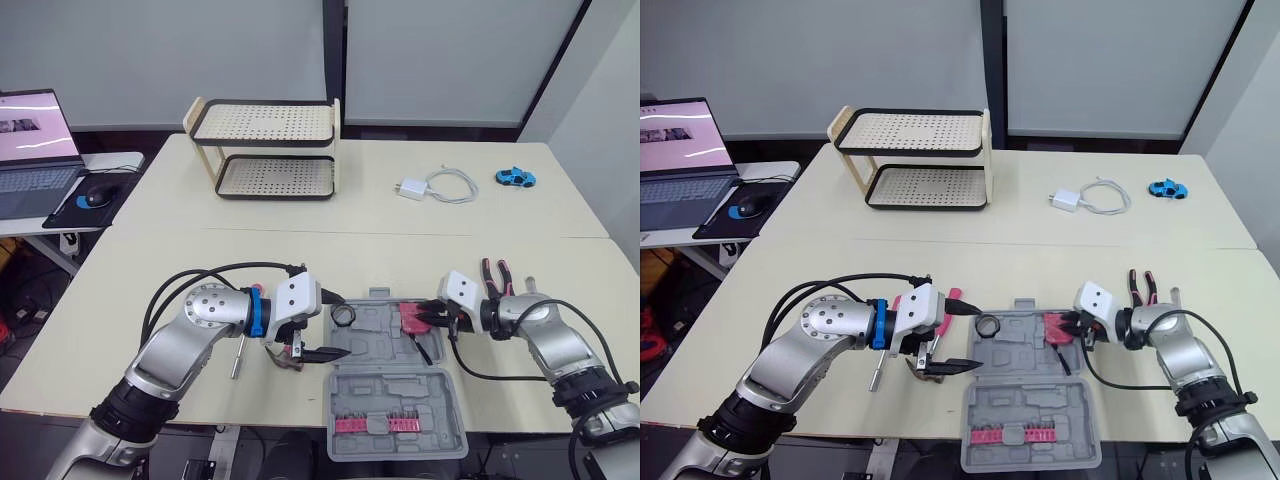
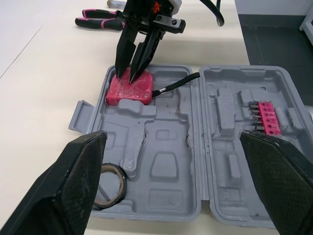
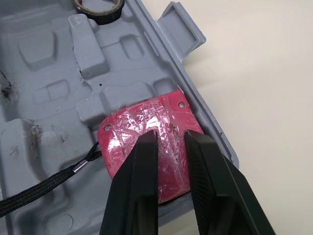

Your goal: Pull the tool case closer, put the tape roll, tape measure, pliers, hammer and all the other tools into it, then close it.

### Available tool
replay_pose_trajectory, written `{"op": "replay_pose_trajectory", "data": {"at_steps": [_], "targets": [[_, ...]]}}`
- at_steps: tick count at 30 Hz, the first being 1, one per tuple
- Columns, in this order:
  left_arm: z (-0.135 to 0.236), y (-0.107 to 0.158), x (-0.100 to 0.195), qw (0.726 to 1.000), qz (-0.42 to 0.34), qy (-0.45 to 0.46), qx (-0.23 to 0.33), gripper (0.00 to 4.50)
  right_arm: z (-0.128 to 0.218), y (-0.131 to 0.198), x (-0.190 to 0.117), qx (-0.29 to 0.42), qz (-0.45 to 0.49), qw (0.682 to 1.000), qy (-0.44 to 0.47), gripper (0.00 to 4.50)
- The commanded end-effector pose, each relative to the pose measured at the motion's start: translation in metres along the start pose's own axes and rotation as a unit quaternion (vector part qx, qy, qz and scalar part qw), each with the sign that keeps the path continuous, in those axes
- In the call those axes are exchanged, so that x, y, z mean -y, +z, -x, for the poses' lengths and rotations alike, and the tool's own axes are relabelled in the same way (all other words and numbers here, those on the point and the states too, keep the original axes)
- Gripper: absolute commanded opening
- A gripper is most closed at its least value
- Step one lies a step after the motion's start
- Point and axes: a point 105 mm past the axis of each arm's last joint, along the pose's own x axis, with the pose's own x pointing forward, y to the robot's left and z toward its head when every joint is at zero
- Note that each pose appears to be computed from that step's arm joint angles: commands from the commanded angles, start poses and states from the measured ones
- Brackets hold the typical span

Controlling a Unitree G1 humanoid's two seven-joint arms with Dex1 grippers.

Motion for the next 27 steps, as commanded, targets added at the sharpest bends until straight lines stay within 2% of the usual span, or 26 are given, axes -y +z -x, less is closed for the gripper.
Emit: {"op": "replay_pose_trajectory", "data": {"at_steps": [1, 9, 14, 16, 21, 24, 27], "targets": [[0.003, 0.012, -0.004, 1.000, -0.021, 0.010, 0.016, 4.50, -0.005, -0.018, -0.008, -0.031, -0.012, 0.999, 0.007, 0.92], [0.012, 0.013, -0.012, 0.999, -0.016, 0.034, 0.023, 4.50, 0.013, 0.066, -0.006, 0.086, 0.069, 0.994, -0.019, 0.92], [0.027, 0.012, -0.019, 0.997, 0.001, 0.065, 0.029, 4.50, 0.034, 0.094, -0.005, 0.111, 0.084, 0.989, -0.047, 0.92], [0.048, 0.006, -0.028, 0.994, 0.016, 0.103, 0.028, 4.50, 0.055, 0.103, -0.002, 0.110, 0.089, 0.987, -0.073, 0.92], [0.105, -0.018, -0.040, 0.979, 0.063, 0.196, 0.014, 4.50, 0.105, 0.097, -0.002, 0.078, 0.072, 0.985, -0.135, 0.92], [0.141, -0.039, -0.040, 0.963, 0.086, 0.257, -0.003, 4.50, 0.136, 0.077, -0.004, 0.049, 0.042, 0.981, -0.184, 0.92], [0.161, -0.056, -0.035, 0.950, 0.099, 0.296, -0.015, 4.50, 0.158, 0.055, -0.006, 0.021, 0.021, 0.973, -0.228, 0.92]]}}
